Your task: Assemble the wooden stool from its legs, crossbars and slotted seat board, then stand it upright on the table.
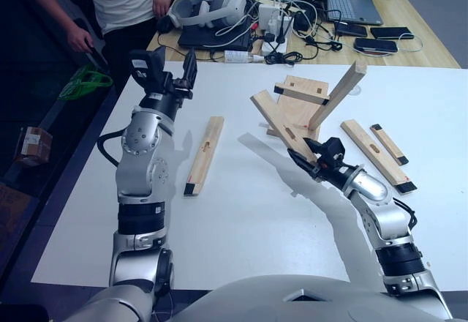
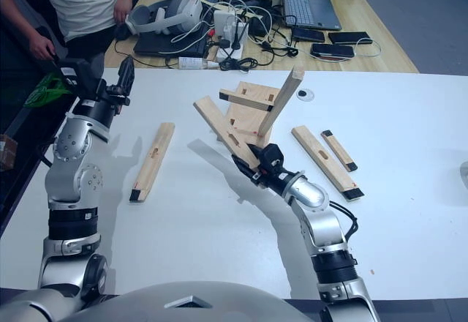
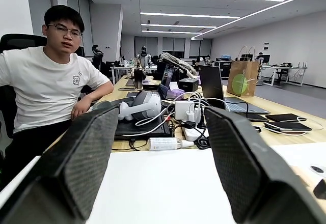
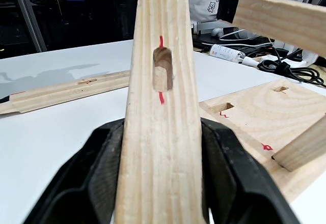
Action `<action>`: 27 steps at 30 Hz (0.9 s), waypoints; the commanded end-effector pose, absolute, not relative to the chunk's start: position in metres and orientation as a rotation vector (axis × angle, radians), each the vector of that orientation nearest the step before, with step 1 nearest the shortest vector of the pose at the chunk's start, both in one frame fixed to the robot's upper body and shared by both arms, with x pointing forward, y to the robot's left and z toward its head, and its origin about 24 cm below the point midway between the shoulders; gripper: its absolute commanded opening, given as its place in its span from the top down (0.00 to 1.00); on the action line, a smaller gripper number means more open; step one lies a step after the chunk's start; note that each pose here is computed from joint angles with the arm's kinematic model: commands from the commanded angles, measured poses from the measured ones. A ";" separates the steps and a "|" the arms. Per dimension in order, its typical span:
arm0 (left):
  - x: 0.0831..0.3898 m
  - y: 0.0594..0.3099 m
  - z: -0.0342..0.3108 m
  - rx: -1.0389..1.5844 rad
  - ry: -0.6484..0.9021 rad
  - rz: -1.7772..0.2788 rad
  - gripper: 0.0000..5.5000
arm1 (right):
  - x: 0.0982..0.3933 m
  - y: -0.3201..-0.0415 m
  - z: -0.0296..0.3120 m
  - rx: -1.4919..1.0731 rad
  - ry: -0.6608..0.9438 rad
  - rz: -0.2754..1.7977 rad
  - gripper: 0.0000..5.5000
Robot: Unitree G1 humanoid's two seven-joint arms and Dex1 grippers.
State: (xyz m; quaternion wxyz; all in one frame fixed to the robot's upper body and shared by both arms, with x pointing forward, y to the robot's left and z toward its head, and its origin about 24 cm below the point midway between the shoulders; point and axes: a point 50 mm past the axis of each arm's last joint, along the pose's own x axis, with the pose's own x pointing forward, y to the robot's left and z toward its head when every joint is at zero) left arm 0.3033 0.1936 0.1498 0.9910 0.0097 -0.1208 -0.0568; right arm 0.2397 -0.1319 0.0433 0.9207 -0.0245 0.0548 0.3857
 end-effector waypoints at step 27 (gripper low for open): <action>0.286 0.174 0.118 0.119 -0.208 -0.090 0.46 | 0.228 -0.131 0.039 -0.061 0.144 0.822 0.63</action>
